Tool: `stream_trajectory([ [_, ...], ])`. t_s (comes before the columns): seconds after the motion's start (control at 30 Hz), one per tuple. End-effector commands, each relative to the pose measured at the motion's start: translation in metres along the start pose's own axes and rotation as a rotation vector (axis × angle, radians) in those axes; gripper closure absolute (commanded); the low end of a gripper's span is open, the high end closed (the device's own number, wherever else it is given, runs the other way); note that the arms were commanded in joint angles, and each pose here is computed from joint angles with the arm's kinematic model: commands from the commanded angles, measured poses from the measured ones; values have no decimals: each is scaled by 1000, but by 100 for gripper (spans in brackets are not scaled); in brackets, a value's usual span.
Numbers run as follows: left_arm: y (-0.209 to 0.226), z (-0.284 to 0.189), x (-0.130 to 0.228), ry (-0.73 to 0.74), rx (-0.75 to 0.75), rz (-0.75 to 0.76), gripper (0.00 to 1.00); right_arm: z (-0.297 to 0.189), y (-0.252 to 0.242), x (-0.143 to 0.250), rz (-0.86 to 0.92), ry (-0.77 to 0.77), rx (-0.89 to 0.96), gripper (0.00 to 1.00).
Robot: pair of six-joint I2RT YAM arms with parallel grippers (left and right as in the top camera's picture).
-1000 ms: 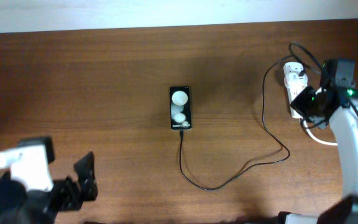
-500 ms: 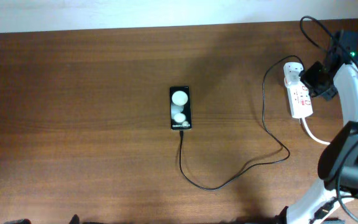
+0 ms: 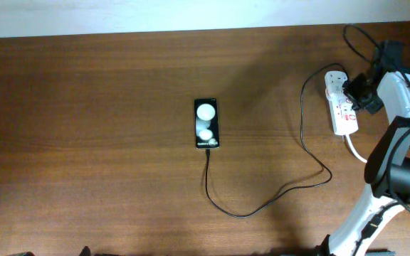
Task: Plug charger to phone and switch on socket
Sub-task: 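Move the right gripper over the white power strip's switch, then press the red switch beside the plugged socket with the right gripper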
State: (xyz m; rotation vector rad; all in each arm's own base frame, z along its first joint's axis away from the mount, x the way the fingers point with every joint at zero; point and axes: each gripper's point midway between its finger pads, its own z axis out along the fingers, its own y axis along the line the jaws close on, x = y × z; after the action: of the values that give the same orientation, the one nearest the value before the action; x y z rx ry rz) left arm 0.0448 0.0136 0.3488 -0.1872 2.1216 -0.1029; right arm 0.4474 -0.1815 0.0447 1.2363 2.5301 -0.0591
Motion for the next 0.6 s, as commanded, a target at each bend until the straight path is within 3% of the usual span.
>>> stream_trajectory([
  [0.0, 3, -1, 1, -9, -17, -2, 1, 6, -2, -12, 5, -27, -2, 96],
  [0.33, 3, -2, 1, -12, -17, -2, 1, 9, 12, -12, 5, -21, -70, 96],
  [0.57, 6, -13, 7, -67, -3, -9, 1, 42, 30, 24, -13, 127, -138, 96],
])
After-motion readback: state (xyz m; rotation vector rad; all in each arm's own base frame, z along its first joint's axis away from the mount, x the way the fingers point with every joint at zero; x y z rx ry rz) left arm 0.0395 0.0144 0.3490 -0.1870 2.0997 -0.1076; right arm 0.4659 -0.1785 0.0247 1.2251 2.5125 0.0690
